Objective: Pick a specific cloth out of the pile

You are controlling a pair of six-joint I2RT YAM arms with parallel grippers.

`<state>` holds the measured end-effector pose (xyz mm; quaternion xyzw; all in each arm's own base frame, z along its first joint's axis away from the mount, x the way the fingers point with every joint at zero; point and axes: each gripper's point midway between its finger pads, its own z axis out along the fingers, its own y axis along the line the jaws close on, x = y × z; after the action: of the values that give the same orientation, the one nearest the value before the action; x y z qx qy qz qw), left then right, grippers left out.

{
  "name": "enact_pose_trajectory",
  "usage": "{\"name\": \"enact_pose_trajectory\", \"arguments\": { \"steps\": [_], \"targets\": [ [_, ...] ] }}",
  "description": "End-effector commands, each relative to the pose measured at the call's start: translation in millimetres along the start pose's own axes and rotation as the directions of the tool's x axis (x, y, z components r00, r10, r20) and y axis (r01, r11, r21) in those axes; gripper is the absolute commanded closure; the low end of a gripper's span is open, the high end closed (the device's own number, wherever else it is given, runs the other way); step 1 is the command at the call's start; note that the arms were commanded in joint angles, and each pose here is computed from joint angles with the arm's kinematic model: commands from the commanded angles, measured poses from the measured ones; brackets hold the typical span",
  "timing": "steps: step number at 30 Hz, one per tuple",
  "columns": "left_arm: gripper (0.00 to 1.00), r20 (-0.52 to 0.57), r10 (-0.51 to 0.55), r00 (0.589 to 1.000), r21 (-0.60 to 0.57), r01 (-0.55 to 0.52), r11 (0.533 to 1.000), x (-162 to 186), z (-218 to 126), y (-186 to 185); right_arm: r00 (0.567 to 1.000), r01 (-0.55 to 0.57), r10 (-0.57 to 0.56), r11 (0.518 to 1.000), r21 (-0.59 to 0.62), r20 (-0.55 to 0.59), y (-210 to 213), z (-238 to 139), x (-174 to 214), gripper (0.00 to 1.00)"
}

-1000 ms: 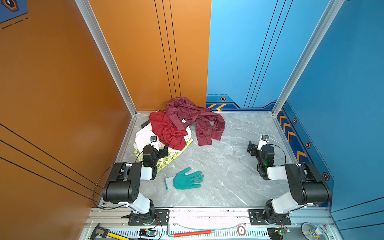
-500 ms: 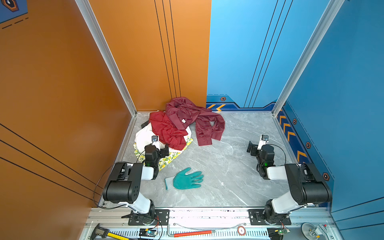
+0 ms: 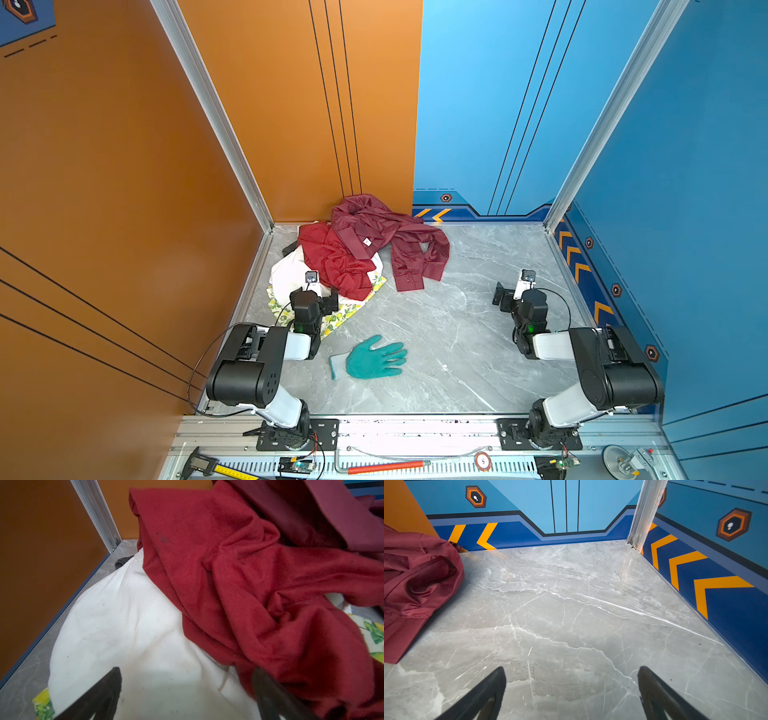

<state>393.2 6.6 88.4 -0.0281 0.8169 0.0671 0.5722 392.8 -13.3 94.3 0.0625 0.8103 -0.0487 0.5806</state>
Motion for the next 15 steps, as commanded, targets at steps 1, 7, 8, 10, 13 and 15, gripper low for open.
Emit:
{"name": "enact_pose_trajectory", "arguments": {
  "steps": [1, 7, 8, 10, 13, 15],
  "targets": [
    [0.02, 0.023, 0.028, 0.999, -0.041, -0.027, 0.999, -3, -4, 4, 0.999, 0.035, -0.035, 0.999, 0.025, 0.016, -1, -4, -2, 0.0],
    [0.02, 0.03, 0.041, 0.999, -0.047, -0.04, 0.998, -4, -6, 2, 0.998, 0.043, -0.044, 0.999, 0.025, 0.034, 0, -9, -5, 0.0],
    [0.02, 0.027, 0.043, 0.999, -0.047, -0.042, 0.998, -3, -7, 1, 0.998, 0.044, -0.045, 0.999, 0.025, 0.038, 1, -10, -5, 0.0],
    [0.02, 0.03, 0.046, 0.998, -0.042, -0.045, 0.998, -4, -7, 0, 0.998, 0.046, -0.047, 0.999, 0.026, 0.051, 1, -13, -7, 0.0],
    [0.02, 0.033, 0.046, 0.998, -0.046, -0.045, 0.998, -6, -9, 1, 0.995, 0.094, -0.094, 0.995, 0.02, 0.015, 9, -14, -14, 0.0],
    [0.02, 0.041, 0.038, 0.998, -0.071, -0.035, 0.997, -9, -11, 4, 0.99, 0.135, -0.136, 0.991, -0.025, -0.036, 21, -9, -18, 0.0]
  ]
}}
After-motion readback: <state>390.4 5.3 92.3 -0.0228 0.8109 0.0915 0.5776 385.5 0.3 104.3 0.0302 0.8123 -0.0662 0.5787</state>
